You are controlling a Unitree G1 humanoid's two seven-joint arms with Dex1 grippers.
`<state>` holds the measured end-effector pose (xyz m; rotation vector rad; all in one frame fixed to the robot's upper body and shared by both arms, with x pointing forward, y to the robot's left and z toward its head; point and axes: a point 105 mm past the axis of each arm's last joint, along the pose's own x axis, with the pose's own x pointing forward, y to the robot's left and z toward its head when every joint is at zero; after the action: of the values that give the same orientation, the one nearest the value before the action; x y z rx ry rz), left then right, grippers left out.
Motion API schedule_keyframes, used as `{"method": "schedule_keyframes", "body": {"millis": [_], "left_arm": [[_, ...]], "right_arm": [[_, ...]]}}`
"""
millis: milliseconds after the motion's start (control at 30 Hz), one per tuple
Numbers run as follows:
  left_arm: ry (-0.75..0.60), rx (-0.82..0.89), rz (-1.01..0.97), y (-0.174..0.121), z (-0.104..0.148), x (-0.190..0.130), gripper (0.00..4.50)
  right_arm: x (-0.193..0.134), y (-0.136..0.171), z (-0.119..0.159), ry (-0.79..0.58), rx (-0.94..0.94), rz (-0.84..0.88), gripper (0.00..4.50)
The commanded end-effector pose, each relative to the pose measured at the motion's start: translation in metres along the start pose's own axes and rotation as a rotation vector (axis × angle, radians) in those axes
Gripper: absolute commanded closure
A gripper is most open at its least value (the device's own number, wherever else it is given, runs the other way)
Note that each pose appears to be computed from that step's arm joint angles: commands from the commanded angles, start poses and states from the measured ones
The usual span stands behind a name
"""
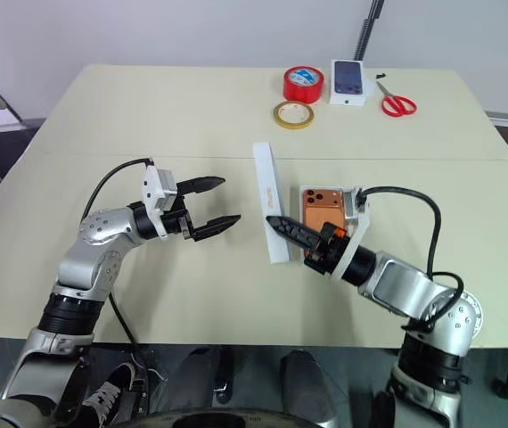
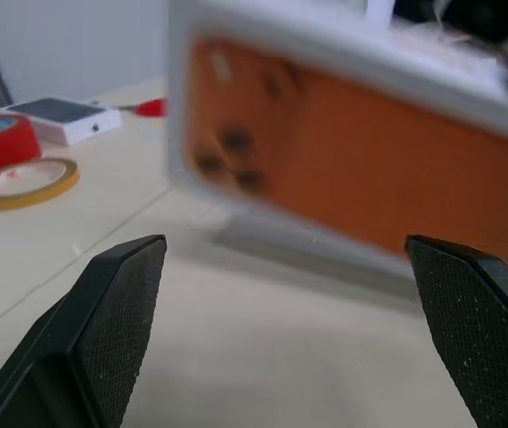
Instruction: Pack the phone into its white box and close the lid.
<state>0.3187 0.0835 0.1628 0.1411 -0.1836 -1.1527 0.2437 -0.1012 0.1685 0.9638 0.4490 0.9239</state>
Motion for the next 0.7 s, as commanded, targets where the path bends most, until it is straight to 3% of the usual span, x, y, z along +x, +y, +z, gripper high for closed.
{"method": "schedule_keyframes", "body": {"millis": [33, 67, 167, 300, 700], "left_arm": [[-0.038, -0.030, -0.036, -0.012, 0.006, 0.007, 0.51], [-0.039, -0.039, -0.038, -0.014, 0.004, 0.009, 0.77], [-0.027, -0.041, -0.061, -0.024, -0.004, 0.016, 2.15], [-0.039, -0.095, -0.053, -0.028, -0.012, 0.030, 4.33], [-0.018, -0.064, -0.031, -0.028, -0.033, 0.072, 4.47]], "right_arm": [[0.003, 0.009, 0.005, -0.040, 0.032, 0.029, 4.50], [0.004, 0.006, 0.008, -0.052, 0.047, 0.017, 4.50], [0.007, -0.003, 0.016, -0.075, 0.080, -0.011, 4.50], [0.008, -0.016, 0.017, -0.080, 0.128, -0.046, 4.50], [-0.013, -0.051, 0.038, -0.133, 0.171, -0.201, 4.50]]}}
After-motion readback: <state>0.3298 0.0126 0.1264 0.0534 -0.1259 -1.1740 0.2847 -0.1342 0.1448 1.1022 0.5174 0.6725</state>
